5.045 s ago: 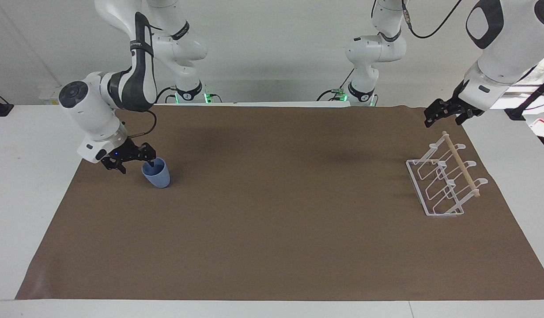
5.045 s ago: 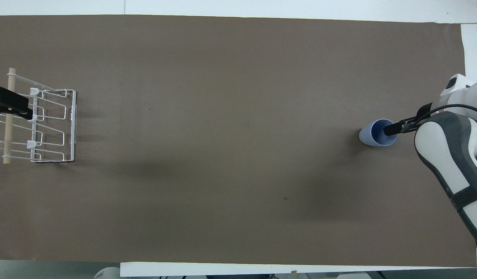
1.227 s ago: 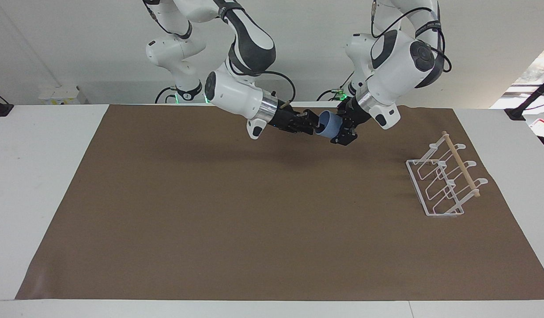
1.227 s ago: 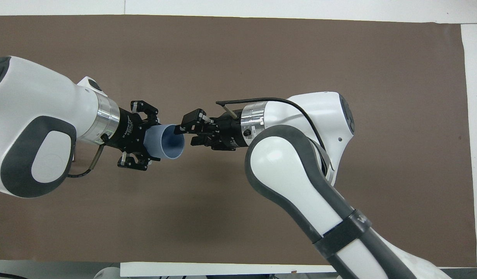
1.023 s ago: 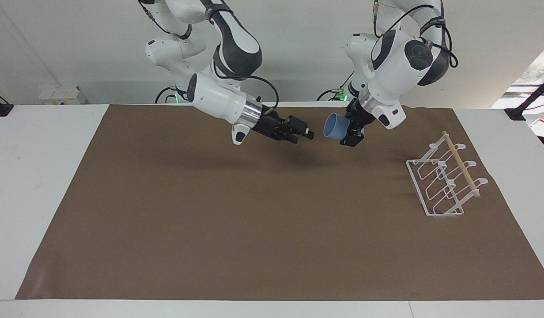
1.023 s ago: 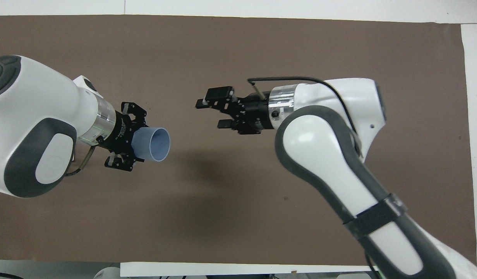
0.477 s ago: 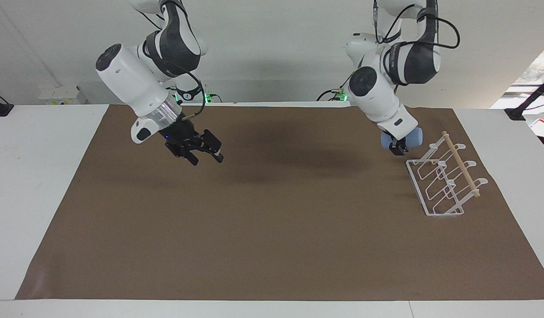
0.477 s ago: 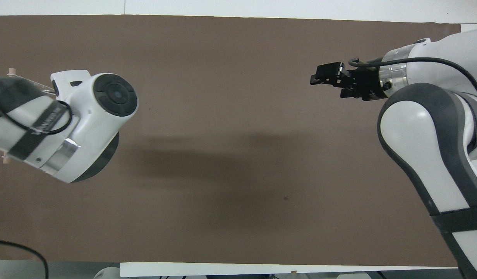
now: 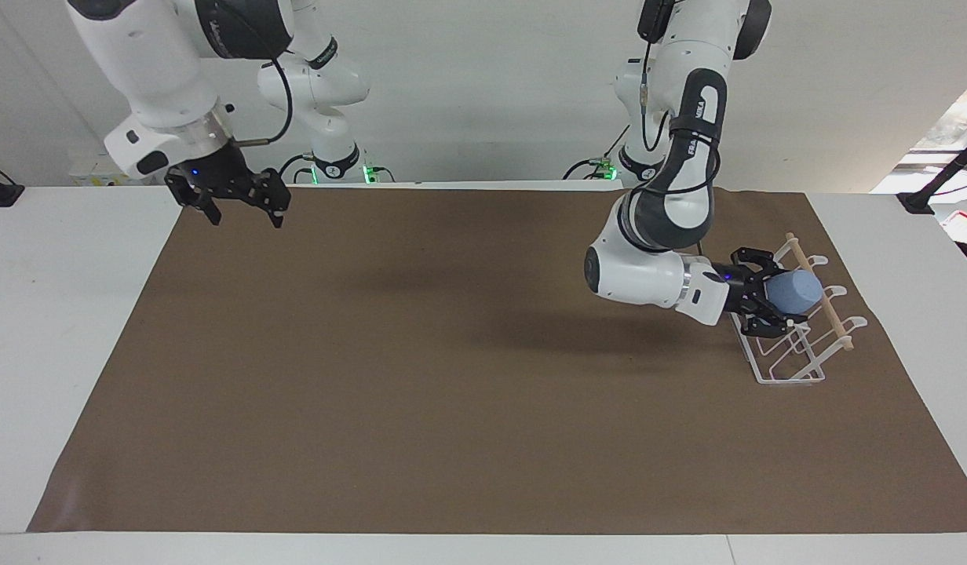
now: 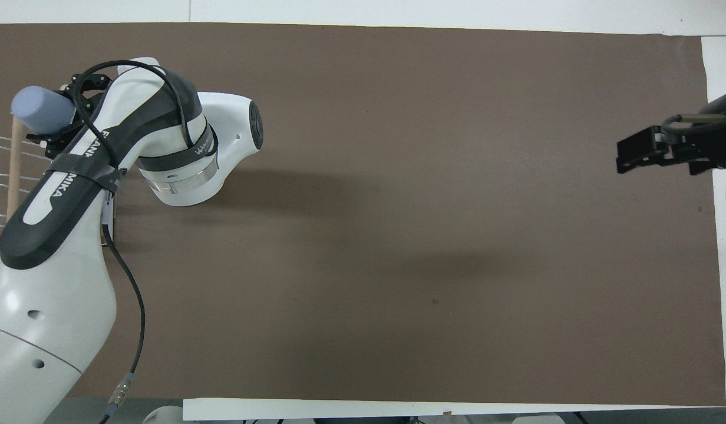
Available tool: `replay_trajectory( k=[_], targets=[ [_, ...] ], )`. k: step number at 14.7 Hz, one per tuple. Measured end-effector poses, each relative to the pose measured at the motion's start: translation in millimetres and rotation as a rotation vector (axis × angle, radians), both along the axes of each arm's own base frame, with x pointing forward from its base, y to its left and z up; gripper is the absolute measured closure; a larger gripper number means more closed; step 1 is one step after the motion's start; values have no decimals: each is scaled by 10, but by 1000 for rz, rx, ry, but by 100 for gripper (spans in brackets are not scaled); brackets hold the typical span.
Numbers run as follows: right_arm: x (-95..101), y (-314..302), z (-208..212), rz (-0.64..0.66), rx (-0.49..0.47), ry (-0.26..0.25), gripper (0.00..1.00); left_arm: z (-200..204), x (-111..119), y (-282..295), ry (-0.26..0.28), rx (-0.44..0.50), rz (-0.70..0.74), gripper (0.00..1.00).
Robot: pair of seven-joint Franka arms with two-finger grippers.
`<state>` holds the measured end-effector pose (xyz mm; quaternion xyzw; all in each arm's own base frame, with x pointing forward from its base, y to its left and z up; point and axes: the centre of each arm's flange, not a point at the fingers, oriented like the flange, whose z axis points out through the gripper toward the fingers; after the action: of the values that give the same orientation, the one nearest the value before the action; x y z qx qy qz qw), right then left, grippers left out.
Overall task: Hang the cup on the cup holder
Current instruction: 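Lower the cup onto the rack peg with the left gripper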
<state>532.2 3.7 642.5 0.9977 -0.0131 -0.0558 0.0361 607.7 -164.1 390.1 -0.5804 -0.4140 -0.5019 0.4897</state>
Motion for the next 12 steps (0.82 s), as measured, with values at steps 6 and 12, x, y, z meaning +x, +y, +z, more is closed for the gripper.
replay_trajectory(
  k=[6,12],
  targets=[
    [-124,-290,-21,-2,-15,56,0,-411,59,485,-66,143,60,23],
    [-95,-280,-71,2,-16,38,0,-567,-13,481,-88,109,56,23]
  ],
)
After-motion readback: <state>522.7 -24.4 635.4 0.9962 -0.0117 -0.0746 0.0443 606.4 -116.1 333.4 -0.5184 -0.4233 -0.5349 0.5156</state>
